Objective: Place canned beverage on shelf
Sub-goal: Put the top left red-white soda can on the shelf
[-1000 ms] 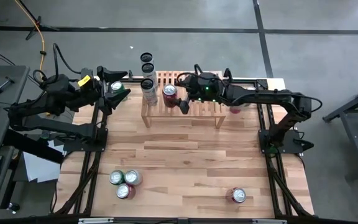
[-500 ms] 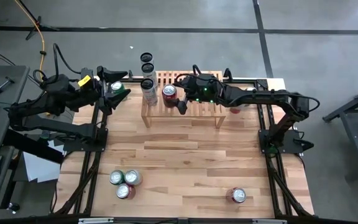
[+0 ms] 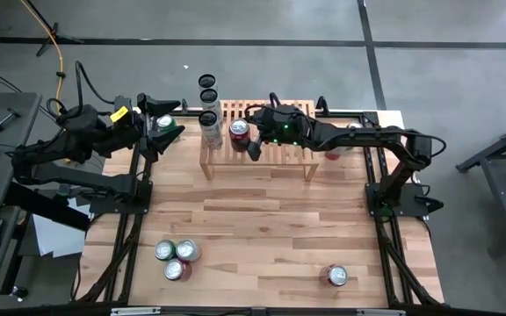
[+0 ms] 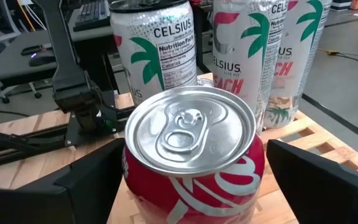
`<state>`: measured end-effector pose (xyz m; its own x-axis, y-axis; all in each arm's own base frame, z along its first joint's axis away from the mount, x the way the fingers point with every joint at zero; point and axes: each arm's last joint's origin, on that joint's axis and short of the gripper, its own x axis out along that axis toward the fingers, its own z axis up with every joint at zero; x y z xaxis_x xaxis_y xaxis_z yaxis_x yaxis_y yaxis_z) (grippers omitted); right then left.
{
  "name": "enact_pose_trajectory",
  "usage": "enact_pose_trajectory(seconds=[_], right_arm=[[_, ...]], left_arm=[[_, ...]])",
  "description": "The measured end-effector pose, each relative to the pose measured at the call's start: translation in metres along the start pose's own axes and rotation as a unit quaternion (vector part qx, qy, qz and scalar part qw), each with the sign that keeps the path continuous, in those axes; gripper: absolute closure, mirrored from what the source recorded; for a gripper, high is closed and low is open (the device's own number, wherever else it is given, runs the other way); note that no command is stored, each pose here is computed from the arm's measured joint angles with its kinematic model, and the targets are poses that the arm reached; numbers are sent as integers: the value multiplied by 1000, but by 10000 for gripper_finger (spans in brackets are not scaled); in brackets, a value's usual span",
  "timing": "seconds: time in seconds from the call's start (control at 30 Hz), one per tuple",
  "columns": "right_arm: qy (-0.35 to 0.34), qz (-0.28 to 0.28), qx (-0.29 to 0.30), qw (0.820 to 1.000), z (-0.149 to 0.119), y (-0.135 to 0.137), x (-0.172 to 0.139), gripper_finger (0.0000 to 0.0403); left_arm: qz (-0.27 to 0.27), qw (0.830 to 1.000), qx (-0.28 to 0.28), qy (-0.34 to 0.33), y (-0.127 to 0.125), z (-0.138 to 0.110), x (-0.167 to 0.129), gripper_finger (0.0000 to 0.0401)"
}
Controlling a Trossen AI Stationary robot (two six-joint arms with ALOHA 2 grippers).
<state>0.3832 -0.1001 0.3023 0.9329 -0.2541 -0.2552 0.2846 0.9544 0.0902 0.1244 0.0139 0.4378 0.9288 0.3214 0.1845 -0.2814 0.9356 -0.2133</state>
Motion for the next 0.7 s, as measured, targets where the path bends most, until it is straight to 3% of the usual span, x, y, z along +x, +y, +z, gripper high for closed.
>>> enact_pose_trajectory(seconds=[0.27,0.53,0.7], right_arm=[[-7,5,8,1000,6,1,-1,116],[-31,17,-1,999,22,7,-1,119],[-19,21,-7,1000,16,10,8,119]], left_arm=[[0,1000,0,0,0,0,0,9],[0,1000,0,0,0,0,0,9],[1,1000,0,0,0,0,0,9]])
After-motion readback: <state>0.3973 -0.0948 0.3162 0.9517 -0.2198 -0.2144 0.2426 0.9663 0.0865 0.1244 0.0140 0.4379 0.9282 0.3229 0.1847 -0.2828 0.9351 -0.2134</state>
